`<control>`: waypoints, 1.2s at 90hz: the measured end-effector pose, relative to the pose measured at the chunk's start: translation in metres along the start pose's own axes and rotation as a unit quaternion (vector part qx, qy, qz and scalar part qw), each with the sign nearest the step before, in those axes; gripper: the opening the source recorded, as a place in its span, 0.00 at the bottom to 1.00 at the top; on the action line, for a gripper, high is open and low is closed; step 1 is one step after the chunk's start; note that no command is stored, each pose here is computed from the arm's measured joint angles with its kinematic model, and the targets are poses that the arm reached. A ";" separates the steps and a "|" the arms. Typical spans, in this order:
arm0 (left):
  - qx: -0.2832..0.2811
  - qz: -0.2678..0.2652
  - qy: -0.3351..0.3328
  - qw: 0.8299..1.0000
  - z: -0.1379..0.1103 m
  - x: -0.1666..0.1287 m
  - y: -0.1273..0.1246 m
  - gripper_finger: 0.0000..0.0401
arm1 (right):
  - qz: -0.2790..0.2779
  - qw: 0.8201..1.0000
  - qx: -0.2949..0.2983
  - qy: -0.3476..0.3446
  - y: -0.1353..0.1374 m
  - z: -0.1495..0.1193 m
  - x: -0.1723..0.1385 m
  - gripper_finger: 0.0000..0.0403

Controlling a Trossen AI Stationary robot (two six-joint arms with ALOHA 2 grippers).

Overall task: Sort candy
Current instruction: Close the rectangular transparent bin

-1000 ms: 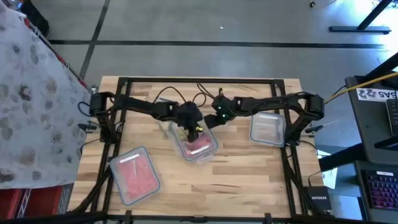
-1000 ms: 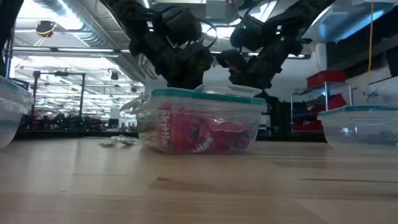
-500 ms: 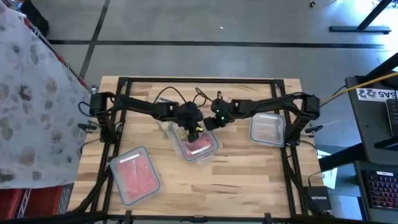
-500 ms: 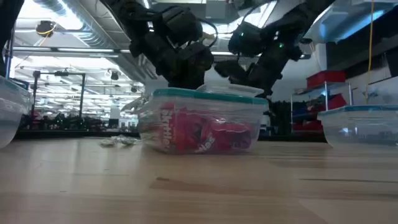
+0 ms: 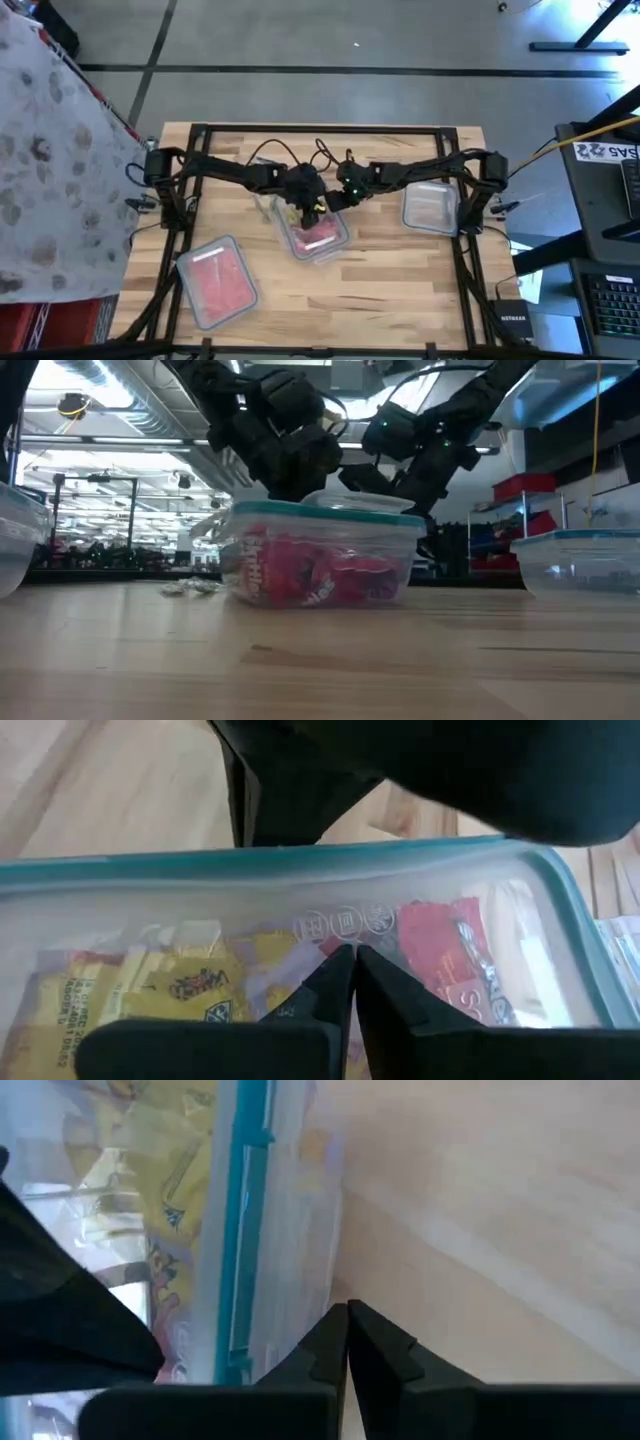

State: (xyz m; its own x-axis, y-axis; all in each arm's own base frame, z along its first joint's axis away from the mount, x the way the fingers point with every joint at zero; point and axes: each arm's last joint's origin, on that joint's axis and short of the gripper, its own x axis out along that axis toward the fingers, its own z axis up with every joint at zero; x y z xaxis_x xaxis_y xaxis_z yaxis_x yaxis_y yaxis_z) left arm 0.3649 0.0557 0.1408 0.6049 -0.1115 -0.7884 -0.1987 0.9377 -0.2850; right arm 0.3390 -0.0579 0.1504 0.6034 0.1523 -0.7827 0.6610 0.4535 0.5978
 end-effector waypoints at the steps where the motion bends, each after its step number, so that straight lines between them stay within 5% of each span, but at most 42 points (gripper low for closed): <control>1: 0.000 0.000 0.000 1.000 0.000 0.000 0.000 0.00 | 0.000 1.000 0.000 0.001 0.000 0.000 0.000 0.00; 15: -0.001 0.000 0.000 1.000 0.000 0.000 0.000 0.00 | -0.023 0.999 -0.011 0.019 0.000 -0.005 -0.009 0.00; 41: 0.011 -0.007 0.005 1.000 -0.003 0.002 -0.011 0.00 | -0.052 0.990 -0.123 0.042 -0.004 -0.006 -0.046 0.00; 73: 0.050 -0.019 -0.018 0.998 -0.001 0.009 -0.018 0.00 | 0.042 0.916 -0.391 0.081 -0.009 0.001 -0.055 0.00; 108: -0.012 0.004 -0.048 0.999 0.009 -0.027 -0.025 0.00 | 0.045 0.890 -0.446 0.082 -0.013 -0.001 -0.057 0.01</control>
State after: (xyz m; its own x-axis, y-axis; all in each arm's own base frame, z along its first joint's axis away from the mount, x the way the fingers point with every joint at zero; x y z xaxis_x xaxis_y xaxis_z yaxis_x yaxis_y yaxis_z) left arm 0.3605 0.0387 0.1745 0.6737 -0.0701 -0.7357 -0.2228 0.9299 -0.2926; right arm 0.2960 -0.0715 0.1873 0.5141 0.3157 -0.7975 -0.0470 0.9388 0.3414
